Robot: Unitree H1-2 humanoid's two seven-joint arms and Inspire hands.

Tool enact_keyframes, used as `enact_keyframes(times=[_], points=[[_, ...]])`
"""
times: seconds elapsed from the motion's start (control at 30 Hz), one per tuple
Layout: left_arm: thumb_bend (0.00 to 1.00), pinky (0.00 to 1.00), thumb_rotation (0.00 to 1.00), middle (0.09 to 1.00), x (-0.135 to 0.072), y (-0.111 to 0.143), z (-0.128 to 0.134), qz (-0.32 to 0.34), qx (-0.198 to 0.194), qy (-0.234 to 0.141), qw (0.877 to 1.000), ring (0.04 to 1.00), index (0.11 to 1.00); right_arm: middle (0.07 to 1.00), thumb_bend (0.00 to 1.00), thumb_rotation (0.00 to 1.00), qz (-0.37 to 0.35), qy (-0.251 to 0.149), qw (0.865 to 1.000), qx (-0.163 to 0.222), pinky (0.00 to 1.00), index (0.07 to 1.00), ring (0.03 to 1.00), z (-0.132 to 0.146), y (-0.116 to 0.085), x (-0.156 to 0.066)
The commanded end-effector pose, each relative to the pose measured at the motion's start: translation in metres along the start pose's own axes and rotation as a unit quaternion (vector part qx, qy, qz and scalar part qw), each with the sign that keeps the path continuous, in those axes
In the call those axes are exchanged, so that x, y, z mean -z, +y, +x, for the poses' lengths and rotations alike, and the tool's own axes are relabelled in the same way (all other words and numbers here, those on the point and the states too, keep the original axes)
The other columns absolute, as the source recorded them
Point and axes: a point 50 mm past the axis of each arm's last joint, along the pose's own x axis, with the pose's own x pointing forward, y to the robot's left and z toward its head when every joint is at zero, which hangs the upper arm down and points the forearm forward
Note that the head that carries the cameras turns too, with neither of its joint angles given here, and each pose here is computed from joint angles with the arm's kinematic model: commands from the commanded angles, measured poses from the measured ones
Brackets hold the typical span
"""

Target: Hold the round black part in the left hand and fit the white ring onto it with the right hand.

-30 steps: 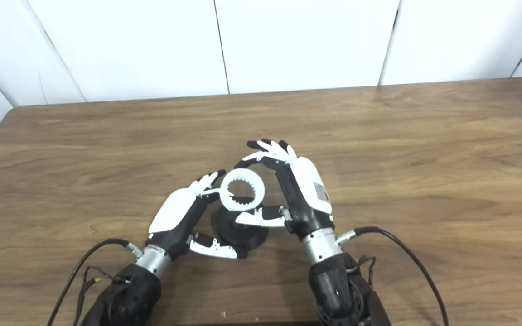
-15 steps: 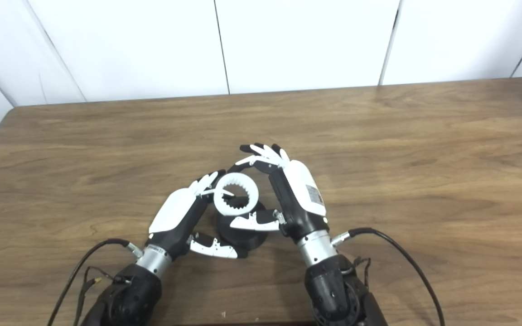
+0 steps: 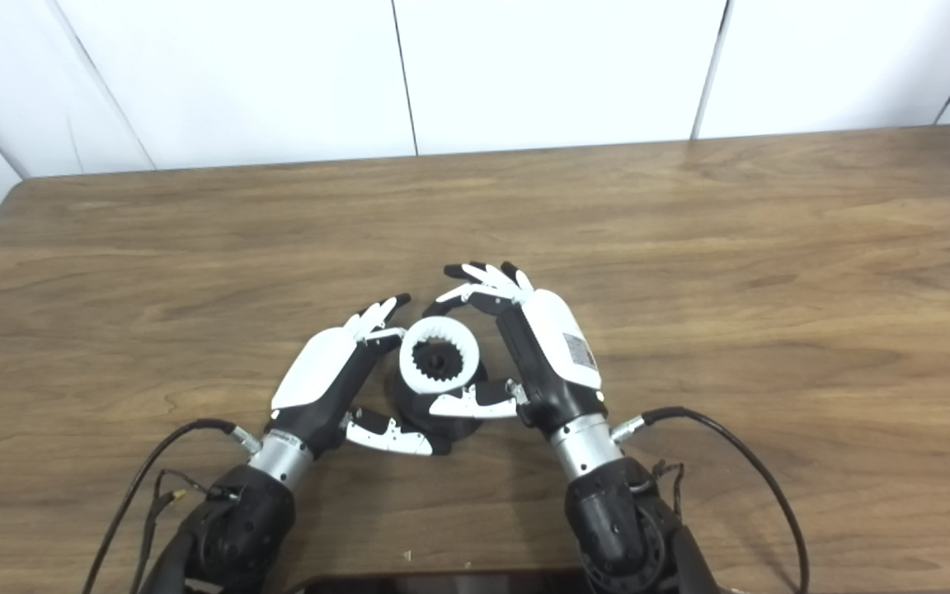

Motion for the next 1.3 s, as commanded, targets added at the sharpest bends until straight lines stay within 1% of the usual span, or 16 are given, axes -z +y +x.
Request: enact_keyframes(times=[0.0, 0.23, 0.63, 0.93, 1.27], points=[[0.94, 1.0, 0.37, 1.0, -0.007, 0.014, 0.005, 0.009, -0.021, -0.018, 1.0, 1.0, 0.609, 0.856, 0.52, 0.14, 0.002, -0.036, 0.999, 0.017, 1.0, 0.483, 0.913, 0.004, -0.008, -0.011], [0.94, 1.0, 0.37, 1.0, -0.008, 0.016, 0.005, 0.008, -0.018, -0.018, 1.0, 1.0, 0.608, 0.853, 0.52, 0.14, 0.002, -0.032, 0.999, 0.013, 1.0, 0.483, 0.908, 0.004, -0.008, -0.009], [0.94, 1.0, 0.36, 1.0, -0.011, 0.015, 0.007, 0.005, -0.021, -0.021, 1.0, 1.0, 0.602, 0.852, 0.52, 0.14, -0.005, -0.017, 1.0, -0.005, 1.0, 0.483, 0.907, 0.009, 0.002, -0.003], [0.95, 1.0, 0.31, 1.0, -0.014, 0.012, 0.009, -0.003, -0.021, -0.023, 1.0, 1.0, 0.602, 0.847, 0.52, 0.14, -0.005, -0.02, 1.0, -0.014, 1.0, 0.483, 0.907, 0.012, 0.007, -0.005], [0.95, 1.0, 0.35, 1.0, -0.015, 0.012, 0.01, -0.004, -0.022, -0.023, 0.999, 1.0, 0.605, 0.848, 0.52, 0.14, -0.01, -0.021, 0.999, -0.026, 1.0, 0.483, 0.907, 0.013, 0.01, -0.006]])
